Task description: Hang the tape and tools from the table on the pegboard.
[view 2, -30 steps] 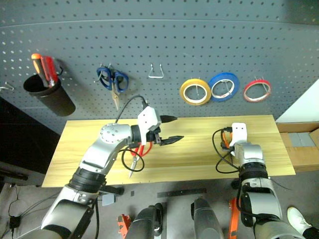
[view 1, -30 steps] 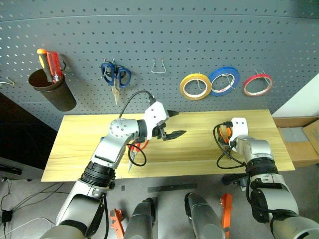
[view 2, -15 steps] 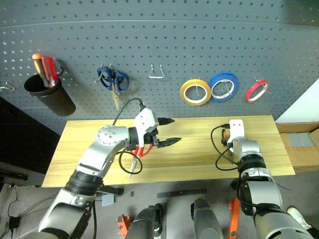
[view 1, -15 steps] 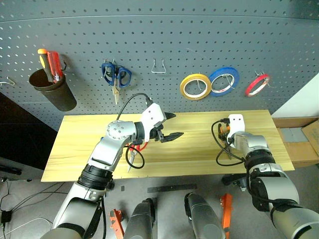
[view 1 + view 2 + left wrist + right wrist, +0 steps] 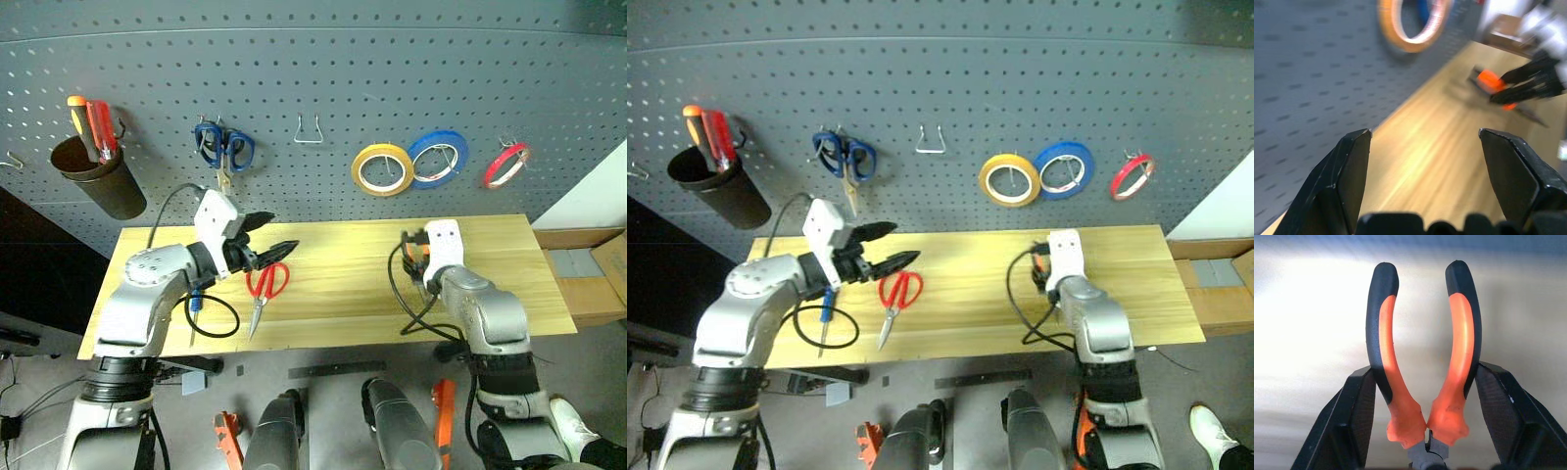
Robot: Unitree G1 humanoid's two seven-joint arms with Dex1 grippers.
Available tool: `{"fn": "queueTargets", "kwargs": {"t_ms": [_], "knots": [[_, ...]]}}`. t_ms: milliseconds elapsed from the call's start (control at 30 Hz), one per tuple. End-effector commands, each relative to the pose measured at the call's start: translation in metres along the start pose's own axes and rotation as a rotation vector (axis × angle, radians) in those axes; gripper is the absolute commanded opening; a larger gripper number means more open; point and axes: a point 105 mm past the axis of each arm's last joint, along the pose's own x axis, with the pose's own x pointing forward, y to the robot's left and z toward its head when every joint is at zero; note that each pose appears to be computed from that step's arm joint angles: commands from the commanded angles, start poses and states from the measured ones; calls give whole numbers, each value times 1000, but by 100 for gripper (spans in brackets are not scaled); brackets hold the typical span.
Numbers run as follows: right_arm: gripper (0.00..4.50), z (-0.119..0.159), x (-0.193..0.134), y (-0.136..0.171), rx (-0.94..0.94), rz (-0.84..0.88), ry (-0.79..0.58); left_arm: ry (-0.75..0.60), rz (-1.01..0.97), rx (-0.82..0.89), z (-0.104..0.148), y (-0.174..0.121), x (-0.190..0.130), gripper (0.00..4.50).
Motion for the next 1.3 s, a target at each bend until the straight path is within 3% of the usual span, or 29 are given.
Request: {"fn": "queueTargets", "kwargs": {"t_ms": [33,133,467,633,900,1067,1300], "knots": [[260,47,-25,33,-35,88,-176,-49,52,35,15,5,-11,379],[260,94,-38,57,-66,157,-337,-89,124,48,23,14,-18,379],[260,220,-43,82,-25,239,-693,-119,221,61,29,21,-30,379],[260,248,-38,97,28,260,-783,-140,226,67,35,20,-25,379],[260,263,-26,108,-7,227,-901,-180,201,69,43,11,-10,379],[260,254,-10,98,-92,152,-962,-199,184,71,48,8,-2,379],[260,227,12,93,-155,111,-943,-215,165,80,52,8,8,379]]}}
